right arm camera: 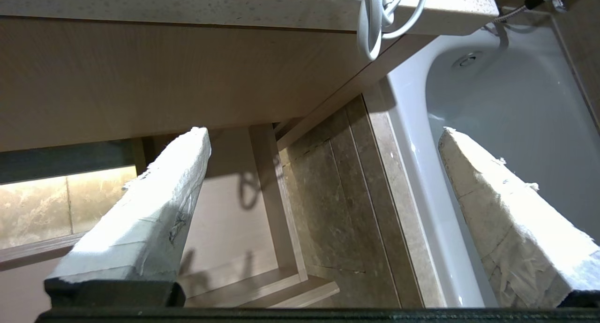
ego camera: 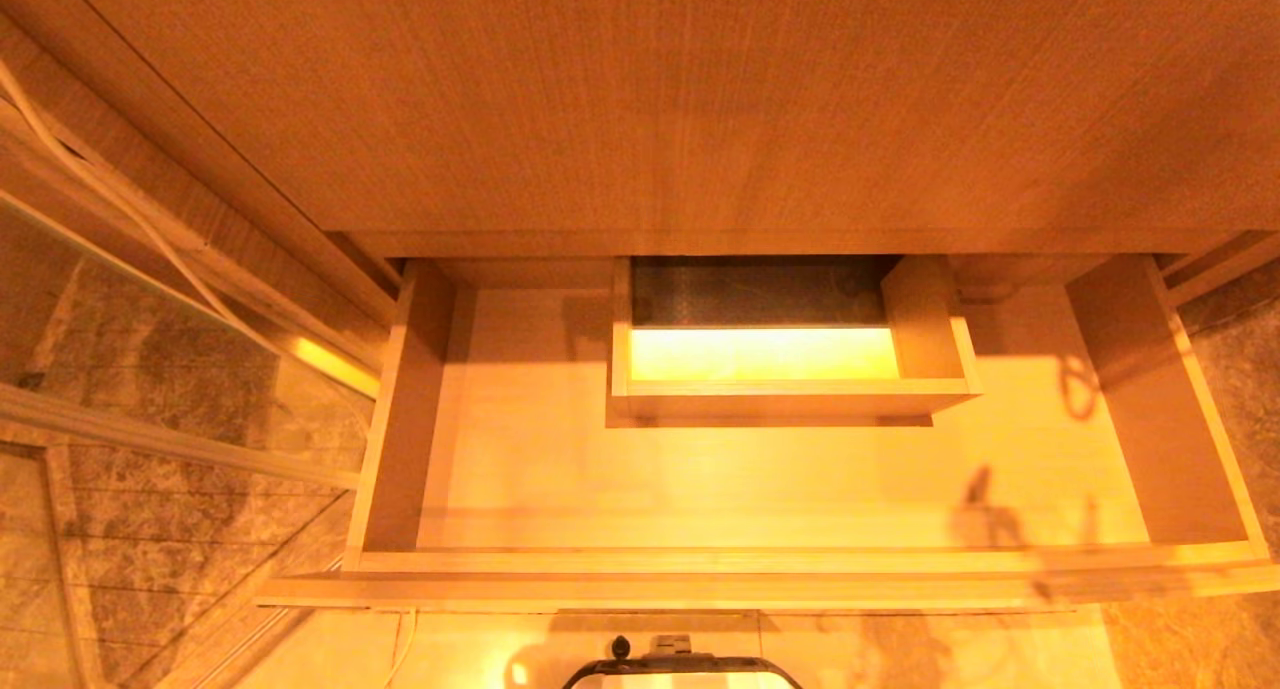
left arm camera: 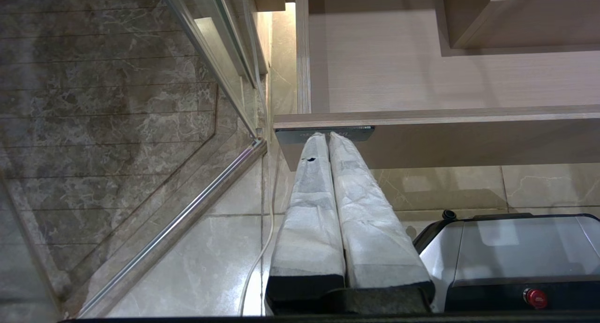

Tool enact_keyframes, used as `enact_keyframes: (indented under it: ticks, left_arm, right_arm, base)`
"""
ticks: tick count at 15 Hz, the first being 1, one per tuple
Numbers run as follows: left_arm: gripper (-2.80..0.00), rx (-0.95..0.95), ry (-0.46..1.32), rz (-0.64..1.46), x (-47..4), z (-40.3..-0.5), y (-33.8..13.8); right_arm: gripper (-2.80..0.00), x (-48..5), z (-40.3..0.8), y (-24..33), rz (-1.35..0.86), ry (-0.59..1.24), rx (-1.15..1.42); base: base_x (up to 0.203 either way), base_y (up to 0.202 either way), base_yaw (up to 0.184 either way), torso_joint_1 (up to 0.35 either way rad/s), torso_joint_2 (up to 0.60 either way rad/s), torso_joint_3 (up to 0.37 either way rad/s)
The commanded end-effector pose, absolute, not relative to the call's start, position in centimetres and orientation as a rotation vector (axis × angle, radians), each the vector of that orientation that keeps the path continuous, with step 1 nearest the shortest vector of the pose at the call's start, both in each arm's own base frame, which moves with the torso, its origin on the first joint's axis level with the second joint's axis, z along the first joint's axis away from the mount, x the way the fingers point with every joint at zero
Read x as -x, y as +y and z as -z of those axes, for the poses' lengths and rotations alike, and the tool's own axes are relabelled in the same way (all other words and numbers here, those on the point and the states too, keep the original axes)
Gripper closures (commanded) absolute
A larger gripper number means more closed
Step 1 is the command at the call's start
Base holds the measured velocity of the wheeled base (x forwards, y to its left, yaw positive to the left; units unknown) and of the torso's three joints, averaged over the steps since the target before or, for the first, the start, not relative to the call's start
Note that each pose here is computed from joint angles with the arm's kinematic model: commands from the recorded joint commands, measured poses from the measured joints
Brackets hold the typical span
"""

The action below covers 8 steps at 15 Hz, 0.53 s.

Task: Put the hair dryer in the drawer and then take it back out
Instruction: Pick up the hairdryer

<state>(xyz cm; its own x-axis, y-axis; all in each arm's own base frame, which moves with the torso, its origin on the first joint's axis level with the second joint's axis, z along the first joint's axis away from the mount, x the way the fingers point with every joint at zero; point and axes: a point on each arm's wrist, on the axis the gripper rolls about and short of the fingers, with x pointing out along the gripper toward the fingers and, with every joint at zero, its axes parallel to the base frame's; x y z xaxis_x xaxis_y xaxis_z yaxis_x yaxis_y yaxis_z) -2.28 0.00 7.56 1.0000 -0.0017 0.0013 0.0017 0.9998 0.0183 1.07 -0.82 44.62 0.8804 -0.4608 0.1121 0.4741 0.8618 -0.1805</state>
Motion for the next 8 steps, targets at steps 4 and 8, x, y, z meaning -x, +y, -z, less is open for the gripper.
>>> enact_keyframes:
  ticks: [4,8]
  left_arm:
    - [0.00,-0.018,0.000,0.002,2.27,-7.52,0.00]
    - [0.00,-0.018,0.000,0.002,2.27,-7.52,0.00]
  right_arm:
    - [-2.80,-1.36,-44.51,-0.89,0.489,-0.049,0.213]
    - [-2.80,-1.14,-44.40,-0.83,0.491,-0.049,0.215]
  base:
    - [0.000,0.000,0.000,0.092,-0.16,-0.075]
    - [0.000,0.000,0.000,0.181,-0.43,-0.191]
